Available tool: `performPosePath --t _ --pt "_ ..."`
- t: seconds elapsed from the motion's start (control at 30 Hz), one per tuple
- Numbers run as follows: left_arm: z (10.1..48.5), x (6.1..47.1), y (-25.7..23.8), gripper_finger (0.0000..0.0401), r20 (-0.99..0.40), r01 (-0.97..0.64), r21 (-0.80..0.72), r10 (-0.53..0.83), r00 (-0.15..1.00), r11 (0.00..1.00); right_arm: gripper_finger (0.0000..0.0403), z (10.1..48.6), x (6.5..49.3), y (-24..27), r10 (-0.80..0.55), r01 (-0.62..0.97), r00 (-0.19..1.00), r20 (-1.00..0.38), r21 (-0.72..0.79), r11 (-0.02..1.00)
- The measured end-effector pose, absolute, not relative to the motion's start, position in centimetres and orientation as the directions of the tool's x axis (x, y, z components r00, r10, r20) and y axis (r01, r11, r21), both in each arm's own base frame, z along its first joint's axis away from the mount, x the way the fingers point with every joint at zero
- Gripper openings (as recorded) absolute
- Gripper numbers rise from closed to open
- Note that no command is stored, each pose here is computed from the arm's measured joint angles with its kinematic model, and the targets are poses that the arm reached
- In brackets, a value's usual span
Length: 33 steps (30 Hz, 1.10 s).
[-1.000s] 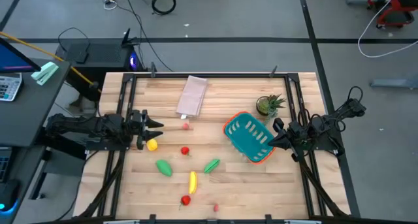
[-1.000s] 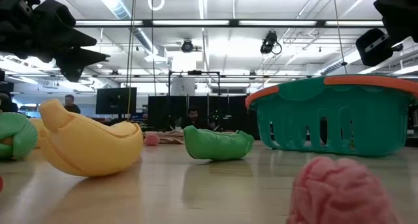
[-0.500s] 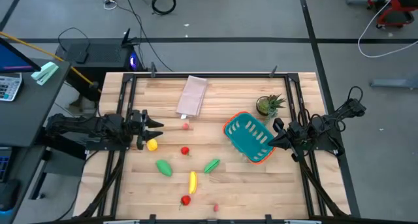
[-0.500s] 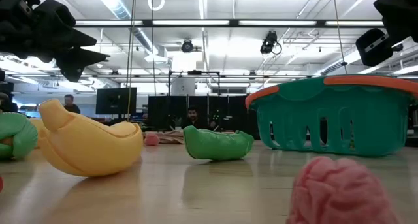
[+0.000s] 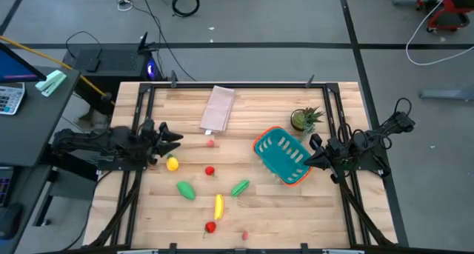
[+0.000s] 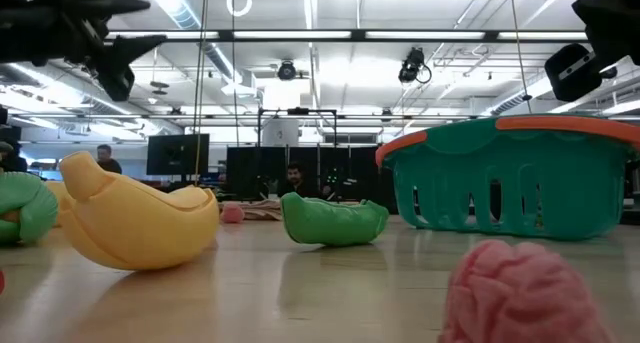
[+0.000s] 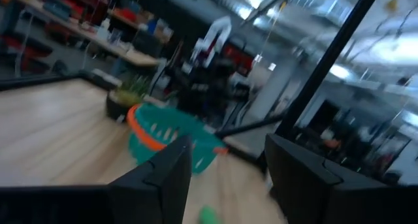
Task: Pick and placing Produce into tupperware
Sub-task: Put the top pink peach into the blue basket
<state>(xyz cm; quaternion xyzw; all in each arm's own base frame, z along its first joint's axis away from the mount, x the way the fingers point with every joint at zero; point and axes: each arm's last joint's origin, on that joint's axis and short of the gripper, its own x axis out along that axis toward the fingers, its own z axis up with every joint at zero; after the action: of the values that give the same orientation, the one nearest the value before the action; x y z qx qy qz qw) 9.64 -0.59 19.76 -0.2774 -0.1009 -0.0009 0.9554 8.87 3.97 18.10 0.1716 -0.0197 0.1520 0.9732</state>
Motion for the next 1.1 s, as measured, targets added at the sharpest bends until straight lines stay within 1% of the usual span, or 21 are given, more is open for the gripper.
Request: performPosePath --t 0.1,0.23,0.37,0.5,0.53,0.6,0.67,0.73,0.8,0.93,1.03,1.1 --pt "20.5 9.5 -0.6 0.0191 0.268 0.112 -0.577 0.057 0.962 0.809 0.0008 18.1 8.9 4.0 0.289 -0.303 0.953 0.091 0.328 0.895" --pt "22.0 8.9 -0.5 0.0175 0.418 0.237 -0.619 0.059 0.907 0.749 0.0008 18.1 8.9 4.0 0.290 -0.303 0.953 0.091 0.328 0.895" --pt "24.8 8.0 -0.8 0.0154 0.511 0.343 -0.517 -0.039 0.859 0.785 0.0008 18.1 8.9 4.0 0.289 -0.303 0.953 0.091 0.328 0.895" --pt "29.9 6.9 -0.9 0.0135 0.561 0.363 -0.442 -0.062 0.825 0.820 0.0008 18.1 8.9 4.0 0.290 -0.303 0.953 0.090 0.328 0.895" --pt "31.3 6.8 -0.9 0.0132 0.554 0.362 -0.438 -0.070 0.829 0.823 0.0008 18.1 8.9 4.0 0.289 -0.303 0.953 0.090 0.328 0.895" --pt "34.0 6.9 -1.1 0.0129 0.492 0.336 -0.441 -0.089 0.866 0.832 0.0008 18.1 8.9 4.0 0.289 -0.303 0.953 0.090 0.328 0.895" --pt "36.4 7.5 -1.2 0.0129 0.364 0.278 -0.462 -0.106 0.925 0.842 0.0008 18.1 8.9 4.0 0.289 -0.303 0.953 0.090 0.328 0.895" --pt "38.4 8.4 -1.4 0.0132 0.192 0.174 -0.479 -0.090 0.977 0.860 0.0008 18.1 8.9 4.0 0.289 -0.303 0.953 0.090 0.327 0.895" --pt "39.8 9.5 -1.5 0.0137 0.008 0.065 -0.474 -0.070 0.998 0.878 0.0008 18.1 8.9 3.9 0.281 -0.295 0.956 0.090 0.312 0.903" --pt "41.4 11.9 -1.9 0.0151 -0.302 -0.071 -0.388 -0.054 0.952 0.919 0.0008 18.1 8.9 3.8 0.224 -0.241 0.970 0.089 0.300 0.923" --pt "42.0 13.9 -2.3 0.0159 -0.436 -0.126 -0.345 -0.040 0.899 0.930 0.0008 18.1 8.9 3.7 0.198 -0.215 0.977 0.085 0.307 0.927" --pt "42.1 15.4 -2.6 0.0162 -0.490 -0.149 -0.329 -0.034 0.871 0.932 0.0008 18.1 8.9 3.7 0.201 -0.218 0.976 0.085 0.336 0.916"
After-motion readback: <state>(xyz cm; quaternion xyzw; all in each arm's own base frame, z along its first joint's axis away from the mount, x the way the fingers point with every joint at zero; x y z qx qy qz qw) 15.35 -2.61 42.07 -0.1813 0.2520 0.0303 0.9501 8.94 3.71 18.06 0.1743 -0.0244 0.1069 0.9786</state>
